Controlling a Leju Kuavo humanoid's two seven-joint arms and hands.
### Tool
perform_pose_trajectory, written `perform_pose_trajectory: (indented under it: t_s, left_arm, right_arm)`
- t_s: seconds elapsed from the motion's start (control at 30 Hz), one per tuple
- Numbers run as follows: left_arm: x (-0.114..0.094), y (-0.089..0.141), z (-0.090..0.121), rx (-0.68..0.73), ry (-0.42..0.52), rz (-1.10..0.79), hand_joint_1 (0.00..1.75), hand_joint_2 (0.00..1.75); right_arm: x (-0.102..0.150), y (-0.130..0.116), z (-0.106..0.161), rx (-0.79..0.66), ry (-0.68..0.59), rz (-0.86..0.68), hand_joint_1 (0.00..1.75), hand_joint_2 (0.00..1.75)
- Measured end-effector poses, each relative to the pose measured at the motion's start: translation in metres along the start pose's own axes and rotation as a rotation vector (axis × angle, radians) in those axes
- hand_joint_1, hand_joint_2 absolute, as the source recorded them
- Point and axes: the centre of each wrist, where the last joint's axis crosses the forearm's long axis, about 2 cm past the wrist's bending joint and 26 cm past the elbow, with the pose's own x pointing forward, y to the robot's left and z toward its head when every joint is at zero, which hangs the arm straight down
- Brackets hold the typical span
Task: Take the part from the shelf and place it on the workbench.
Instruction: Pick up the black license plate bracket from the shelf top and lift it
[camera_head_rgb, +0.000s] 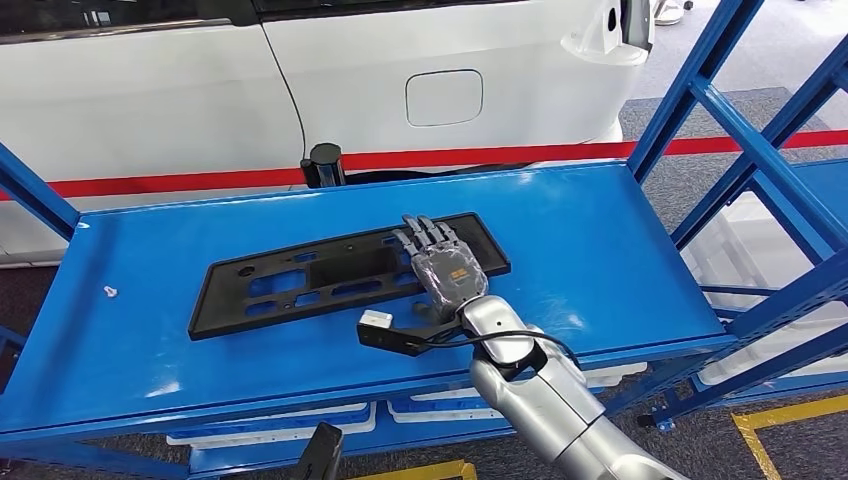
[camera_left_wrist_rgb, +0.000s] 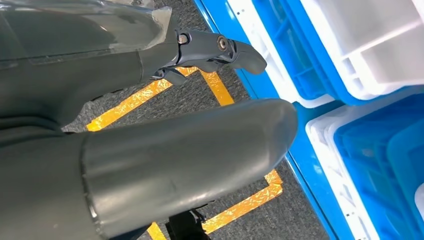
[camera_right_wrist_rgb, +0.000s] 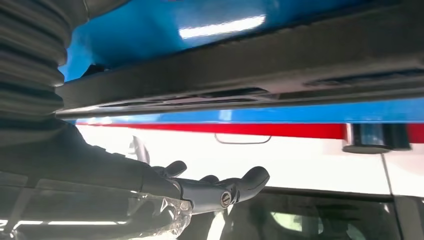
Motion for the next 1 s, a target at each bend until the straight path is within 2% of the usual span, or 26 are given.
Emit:
perform_pose_trajectory:
  t_s: [0.7,0.73,0.87,1.0]
  left_arm:
    - [0.002,0.0001,-0.0009,-0.008,-0.009,-0.015,0.0,0.0]
    - [0.002,0.0001,-0.0009,-0.008,-0.009,-0.015,0.0,0.0]
    - [0.0021,0.0001,-0.001,-0.008,-0.01,-0.016,0.0,0.0]
    - [0.0021,0.0005,-0.0011,-0.01,-0.017,-0.026,0.0,0.0]
  right_arm:
    - [-0.0036,0.0029,0.0005,0.007,0.016,0.04,0.0,1.75]
    - [-0.0036,0.0029,0.0005,0.007,0.016,0.04,0.04,1.75]
    - [-0.0039,0.0035,0.0008,-0.001,0.019,0.06,1.57,1.75]
    - [-0.0058,0.0058,0.0015,-0.033,0.024,0.11,1.72,1.75]
